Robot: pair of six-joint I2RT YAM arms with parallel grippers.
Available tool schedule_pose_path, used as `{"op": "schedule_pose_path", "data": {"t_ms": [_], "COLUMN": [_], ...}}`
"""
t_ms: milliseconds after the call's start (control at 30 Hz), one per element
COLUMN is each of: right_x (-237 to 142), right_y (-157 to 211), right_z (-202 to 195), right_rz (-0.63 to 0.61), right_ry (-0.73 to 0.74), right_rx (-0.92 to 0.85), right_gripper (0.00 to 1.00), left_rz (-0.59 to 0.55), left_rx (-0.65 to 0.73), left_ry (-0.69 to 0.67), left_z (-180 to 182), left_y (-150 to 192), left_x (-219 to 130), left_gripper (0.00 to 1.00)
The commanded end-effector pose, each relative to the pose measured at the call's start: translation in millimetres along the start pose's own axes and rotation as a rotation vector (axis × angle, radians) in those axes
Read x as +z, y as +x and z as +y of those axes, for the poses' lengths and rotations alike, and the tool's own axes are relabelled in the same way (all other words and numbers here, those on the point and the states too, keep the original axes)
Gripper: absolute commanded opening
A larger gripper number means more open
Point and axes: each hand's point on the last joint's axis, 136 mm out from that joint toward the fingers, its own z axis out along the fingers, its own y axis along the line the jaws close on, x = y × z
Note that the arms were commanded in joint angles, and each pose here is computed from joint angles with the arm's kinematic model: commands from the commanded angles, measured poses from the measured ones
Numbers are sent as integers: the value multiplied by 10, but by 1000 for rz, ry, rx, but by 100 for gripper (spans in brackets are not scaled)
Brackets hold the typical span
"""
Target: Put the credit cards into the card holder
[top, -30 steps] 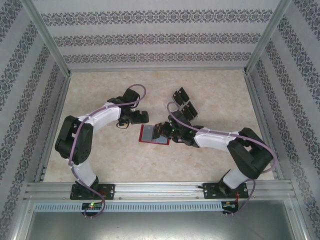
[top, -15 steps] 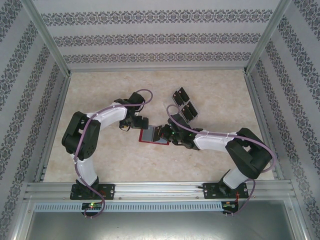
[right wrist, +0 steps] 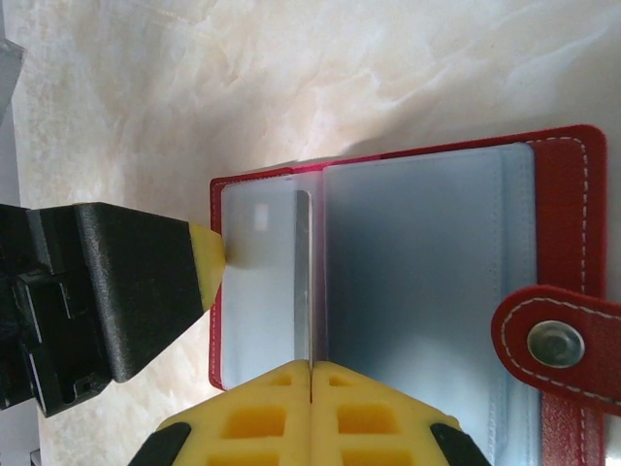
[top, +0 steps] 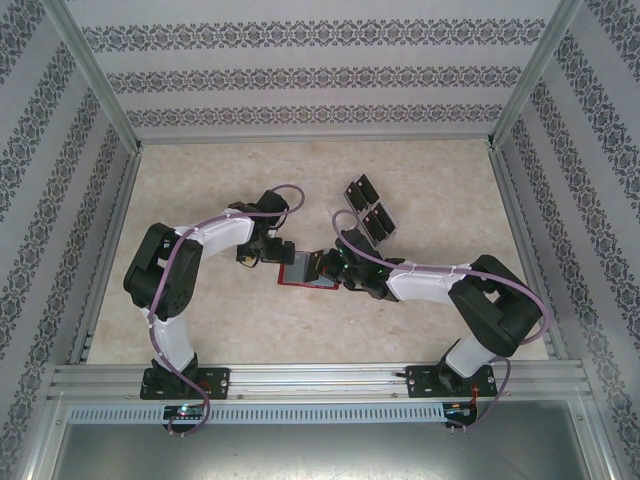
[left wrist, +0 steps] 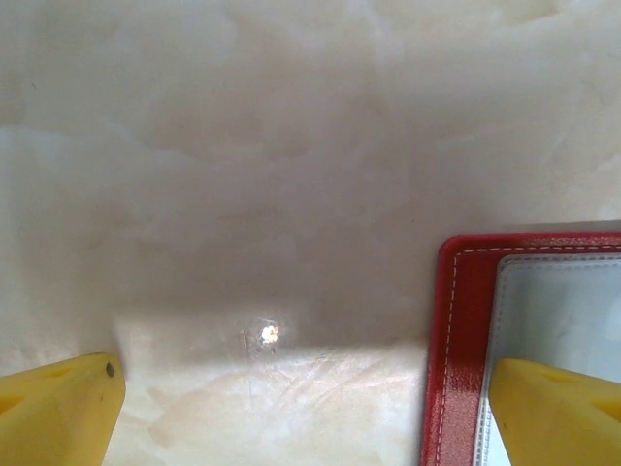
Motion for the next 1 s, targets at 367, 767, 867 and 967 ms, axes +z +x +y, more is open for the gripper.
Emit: {"op": "schedule_pose_path", "data": {"t_ms": [367,767,867,967], "right_x": [148,149,148,156], "right_y": [59,167,183,192], "right_z": [-115,-294,-310,-359], "right_rz": [20,72,85,91], "right_ry": [14,28,26,36], "right_rx": [6,18,13,12], "right_gripper": [0,0,0,0], "left_rz": [11,12,11,11], "left_rx": [19,19,20,20], "left_ry": [-13,-15,-17,-14], "left_z": [-10,-5,-5,-12], "left_y": [48,48,50,46], "left_x": [70,77,79,72], "left_gripper": [97,97,97,97]}}
